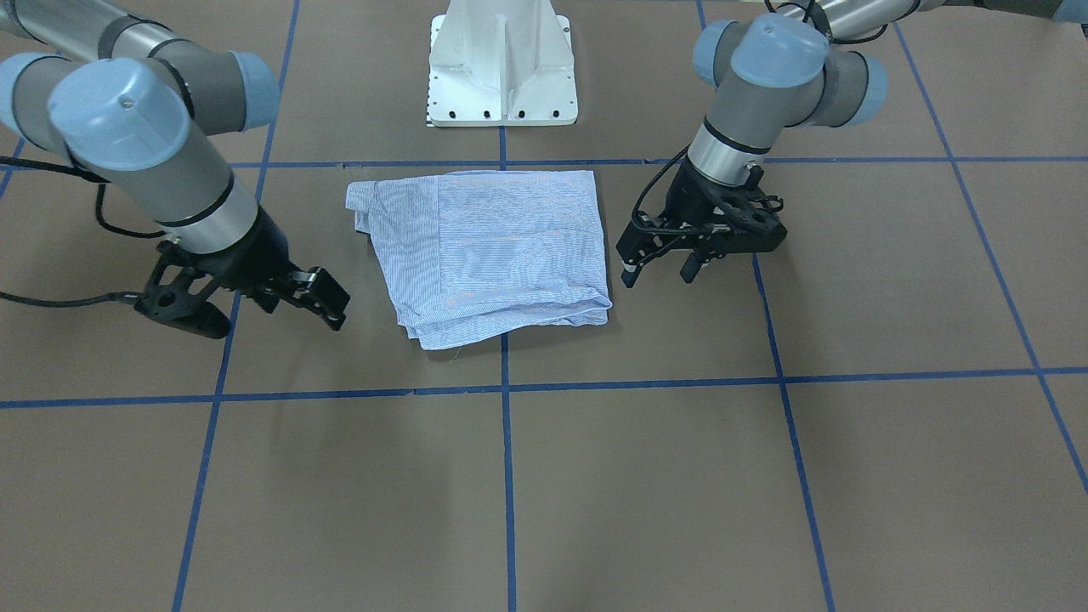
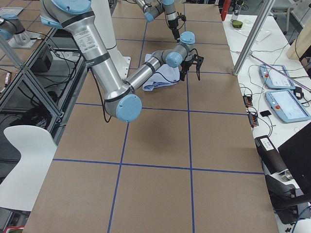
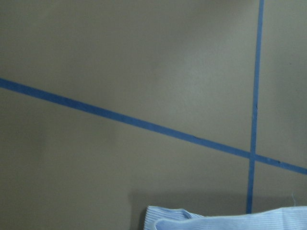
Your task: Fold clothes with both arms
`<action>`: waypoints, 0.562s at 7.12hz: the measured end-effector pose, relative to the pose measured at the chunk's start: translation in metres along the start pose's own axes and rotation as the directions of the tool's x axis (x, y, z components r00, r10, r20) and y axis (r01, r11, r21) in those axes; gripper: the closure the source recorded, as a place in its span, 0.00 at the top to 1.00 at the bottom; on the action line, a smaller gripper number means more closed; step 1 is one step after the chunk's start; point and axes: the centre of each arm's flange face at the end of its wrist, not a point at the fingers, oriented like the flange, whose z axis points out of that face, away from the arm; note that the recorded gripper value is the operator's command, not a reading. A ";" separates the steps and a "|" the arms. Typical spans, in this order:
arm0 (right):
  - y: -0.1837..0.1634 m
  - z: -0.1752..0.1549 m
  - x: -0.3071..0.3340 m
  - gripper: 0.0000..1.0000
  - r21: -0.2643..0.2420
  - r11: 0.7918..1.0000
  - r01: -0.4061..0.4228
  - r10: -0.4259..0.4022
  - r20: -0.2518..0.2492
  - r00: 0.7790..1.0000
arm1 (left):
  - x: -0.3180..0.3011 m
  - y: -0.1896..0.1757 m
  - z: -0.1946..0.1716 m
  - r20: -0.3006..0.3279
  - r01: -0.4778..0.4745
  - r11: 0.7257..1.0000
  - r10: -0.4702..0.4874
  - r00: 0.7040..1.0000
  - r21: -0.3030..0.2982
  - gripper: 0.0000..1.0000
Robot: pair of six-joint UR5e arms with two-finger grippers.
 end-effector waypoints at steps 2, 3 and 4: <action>-0.062 -0.026 0.094 1.00 0.056 0.978 0.203 -0.198 -0.076 0.977 | -0.041 -0.055 -0.024 0.047 -0.052 0.995 0.048 0.998 0.084 1.00; -0.089 -0.040 0.135 1.00 0.060 0.962 0.264 -0.256 -0.118 0.959 | -0.065 -0.083 -0.035 0.084 -0.096 0.988 0.087 0.993 0.120 1.00; -0.112 -0.051 0.168 1.00 0.045 0.949 0.313 -0.304 -0.142 0.942 | -0.094 -0.115 -0.046 0.122 -0.141 0.982 0.125 0.985 0.128 1.00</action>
